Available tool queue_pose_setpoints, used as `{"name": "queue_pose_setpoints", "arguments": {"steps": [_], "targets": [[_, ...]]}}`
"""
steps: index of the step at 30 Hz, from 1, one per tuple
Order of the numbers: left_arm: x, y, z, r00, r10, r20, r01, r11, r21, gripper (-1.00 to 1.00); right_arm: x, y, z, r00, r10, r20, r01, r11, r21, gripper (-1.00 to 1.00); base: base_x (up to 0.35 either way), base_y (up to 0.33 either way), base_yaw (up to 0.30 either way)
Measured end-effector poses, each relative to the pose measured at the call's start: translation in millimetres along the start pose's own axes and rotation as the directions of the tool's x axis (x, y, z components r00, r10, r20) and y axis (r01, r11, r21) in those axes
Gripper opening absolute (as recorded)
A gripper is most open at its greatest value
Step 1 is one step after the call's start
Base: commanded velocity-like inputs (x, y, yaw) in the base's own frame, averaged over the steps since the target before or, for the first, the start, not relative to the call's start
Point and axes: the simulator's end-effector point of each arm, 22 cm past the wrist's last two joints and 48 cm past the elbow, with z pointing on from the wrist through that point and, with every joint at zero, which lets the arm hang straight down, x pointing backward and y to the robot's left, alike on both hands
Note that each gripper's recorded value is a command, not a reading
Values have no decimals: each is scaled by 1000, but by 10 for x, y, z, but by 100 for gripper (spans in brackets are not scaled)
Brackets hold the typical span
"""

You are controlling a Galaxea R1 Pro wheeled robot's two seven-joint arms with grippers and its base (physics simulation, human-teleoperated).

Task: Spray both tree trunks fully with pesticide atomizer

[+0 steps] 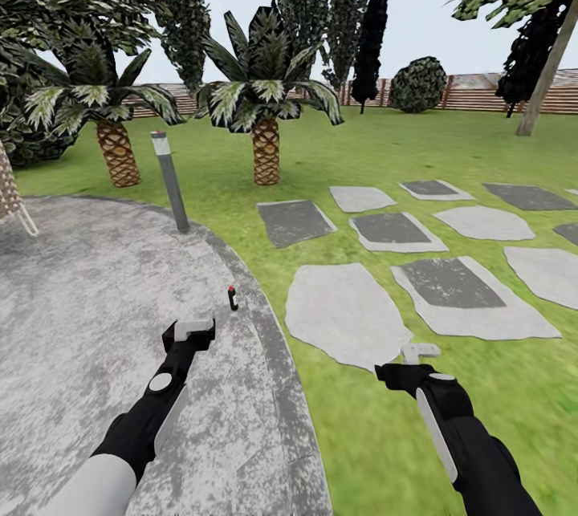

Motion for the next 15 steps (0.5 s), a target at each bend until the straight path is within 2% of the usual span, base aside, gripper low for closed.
{"name": "queue_pose_setpoints", "arguments": {"steps": [8, 12, 15], "targets": [[268, -3, 42, 999, 5, -37, -5, 1000, 0, 100, 188, 8, 143, 999, -2, -42, 2, 1000, 0, 100, 0, 0, 0], [190, -7, 48, 1000, 0, 10, 0, 1000, 1, 100, 216, 8, 164, 999, -3, -48, 3, 1000, 0, 100, 0, 0, 0], [182, -8, 52, 1000, -1, 23, 1, 1000, 1, 100, 233, 9, 177, 999, -3, -52, 3, 1000, 0, 100, 0, 0, 0]]}}
